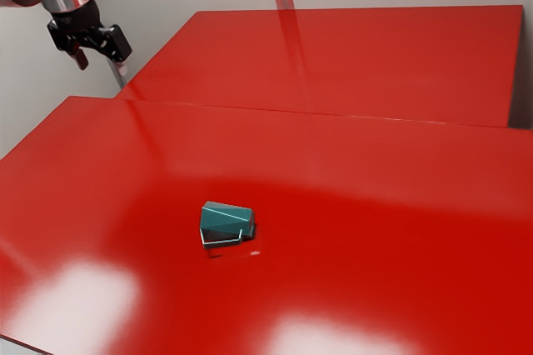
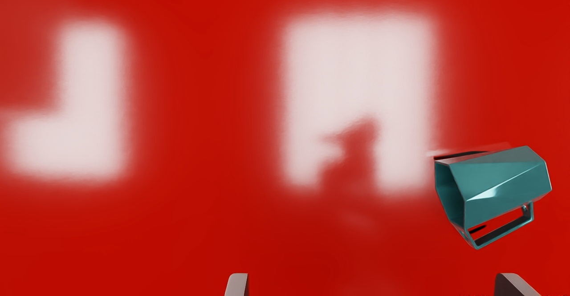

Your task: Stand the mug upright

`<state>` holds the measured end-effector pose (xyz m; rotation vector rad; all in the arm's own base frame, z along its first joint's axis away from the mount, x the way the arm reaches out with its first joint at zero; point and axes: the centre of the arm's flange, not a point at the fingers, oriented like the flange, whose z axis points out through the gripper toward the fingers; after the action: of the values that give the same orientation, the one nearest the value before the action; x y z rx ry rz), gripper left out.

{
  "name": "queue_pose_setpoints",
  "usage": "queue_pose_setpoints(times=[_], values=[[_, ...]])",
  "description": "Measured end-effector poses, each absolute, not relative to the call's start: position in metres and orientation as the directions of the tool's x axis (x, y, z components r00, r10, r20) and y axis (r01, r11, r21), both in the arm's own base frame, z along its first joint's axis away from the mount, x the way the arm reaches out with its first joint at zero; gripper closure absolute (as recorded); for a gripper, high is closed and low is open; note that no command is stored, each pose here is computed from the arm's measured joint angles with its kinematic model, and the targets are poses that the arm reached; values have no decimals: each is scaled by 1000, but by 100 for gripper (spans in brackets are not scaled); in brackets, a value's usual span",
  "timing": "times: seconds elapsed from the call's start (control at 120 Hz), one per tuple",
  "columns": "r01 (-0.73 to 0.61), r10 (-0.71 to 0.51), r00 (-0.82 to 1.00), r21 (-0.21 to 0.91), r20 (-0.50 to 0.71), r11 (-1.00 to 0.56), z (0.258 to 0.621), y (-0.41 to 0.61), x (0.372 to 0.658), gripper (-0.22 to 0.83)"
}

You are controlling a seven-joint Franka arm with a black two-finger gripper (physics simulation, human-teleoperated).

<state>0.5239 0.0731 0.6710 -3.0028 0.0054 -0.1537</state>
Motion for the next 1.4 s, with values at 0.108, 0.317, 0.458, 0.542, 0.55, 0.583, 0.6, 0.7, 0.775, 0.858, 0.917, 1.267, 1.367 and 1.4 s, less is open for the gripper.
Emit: queue_pose_setpoints(times=[0.108, 0.317, 0.458, 0.542, 0.55, 0.583, 0.6, 0.7, 0.775, 0.858, 0.917, 1.267, 1.367, 1.4], values=[[-10, -23, 995, -132, 97, -991, 668, 73, 524, 0], [-28, -39, 996, -122, 86, -992, 646, 74, 533, 0], [-31, -35, 997, -50, 68, -998, 613, 72, 541, 0], [-14, -12, 1000, 59, 28, -998, 581, 68, 541, 0], [-10, -8, 1000, 71, 23, -997, 577, 68, 541, 0], [9, 9, 1000, 119, 3, -993, 563, 68, 539, 0], [19, 19, 1000, 142, -8, -990, 557, 68, 538, 0], [87, 71, 995, 245, -75, -966, 519, 71, 529, 0], [135, 100, 986, 296, -130, -946, 491, 72, 526, 0], [201, 133, 969, 349, -210, -915, 450, 72, 524, 0], [241, 153, 956, 375, -250, -895, 429, 72, 525, 0], [390, 204, 892, 460, -403, -797, 350, 59, 528, 0], [412, 216, 882, 466, -418, -783, 337, 59, 533, 0], [422, 221, 878, 470, -425, -775, 332, 58, 534, 0]])
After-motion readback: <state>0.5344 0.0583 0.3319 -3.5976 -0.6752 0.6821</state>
